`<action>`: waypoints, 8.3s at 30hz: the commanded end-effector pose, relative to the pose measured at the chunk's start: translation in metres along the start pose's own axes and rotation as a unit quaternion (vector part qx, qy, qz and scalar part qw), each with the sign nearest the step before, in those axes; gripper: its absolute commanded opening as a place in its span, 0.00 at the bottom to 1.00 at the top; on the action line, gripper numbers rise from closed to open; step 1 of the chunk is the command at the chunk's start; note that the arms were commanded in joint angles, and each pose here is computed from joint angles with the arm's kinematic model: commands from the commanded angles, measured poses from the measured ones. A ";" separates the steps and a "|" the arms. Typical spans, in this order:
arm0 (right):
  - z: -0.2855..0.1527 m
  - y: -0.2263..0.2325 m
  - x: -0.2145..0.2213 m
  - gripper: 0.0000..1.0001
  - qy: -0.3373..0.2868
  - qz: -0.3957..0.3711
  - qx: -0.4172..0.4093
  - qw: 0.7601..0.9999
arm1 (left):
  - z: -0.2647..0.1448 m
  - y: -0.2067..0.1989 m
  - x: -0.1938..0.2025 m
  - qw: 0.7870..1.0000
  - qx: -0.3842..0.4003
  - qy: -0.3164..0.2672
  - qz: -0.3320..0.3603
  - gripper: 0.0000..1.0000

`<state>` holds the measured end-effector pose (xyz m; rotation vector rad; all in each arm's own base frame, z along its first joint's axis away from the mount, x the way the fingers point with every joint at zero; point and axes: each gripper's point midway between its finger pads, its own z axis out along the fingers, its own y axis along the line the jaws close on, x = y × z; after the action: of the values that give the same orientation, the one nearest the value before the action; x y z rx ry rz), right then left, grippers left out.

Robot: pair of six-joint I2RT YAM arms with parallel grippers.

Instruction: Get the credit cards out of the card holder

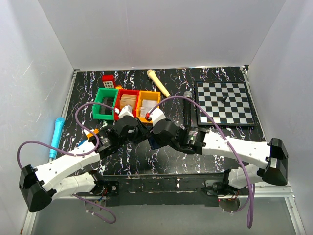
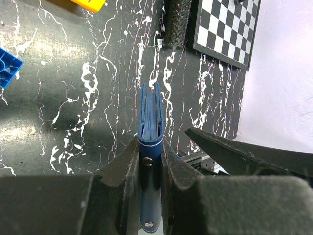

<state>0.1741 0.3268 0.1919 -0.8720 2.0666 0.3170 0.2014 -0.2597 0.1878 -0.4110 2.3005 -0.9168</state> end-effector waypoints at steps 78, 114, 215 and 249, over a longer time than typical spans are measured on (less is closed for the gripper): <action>-0.001 -0.044 0.003 0.01 0.035 0.077 0.063 0.994 | -0.018 -0.005 -0.013 0.999 0.026 -0.036 -0.006 0.00; -0.080 0.032 -0.028 0.25 -0.059 0.090 -0.289 0.951 | -0.057 -0.046 0.004 0.928 0.326 -0.067 0.166 0.00; -0.117 0.032 -0.053 0.49 -0.075 0.200 -0.499 0.840 | -0.105 -0.090 0.010 0.819 0.553 -0.029 0.148 0.00; -0.054 -0.062 -0.007 0.01 0.061 0.184 -0.074 0.978 | -0.027 -0.067 -0.020 0.944 0.301 -0.062 0.121 0.64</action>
<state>0.1699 0.2797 0.2358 -0.6636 2.3235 0.8824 0.1995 -0.2768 0.2572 0.0820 1.7512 -1.4182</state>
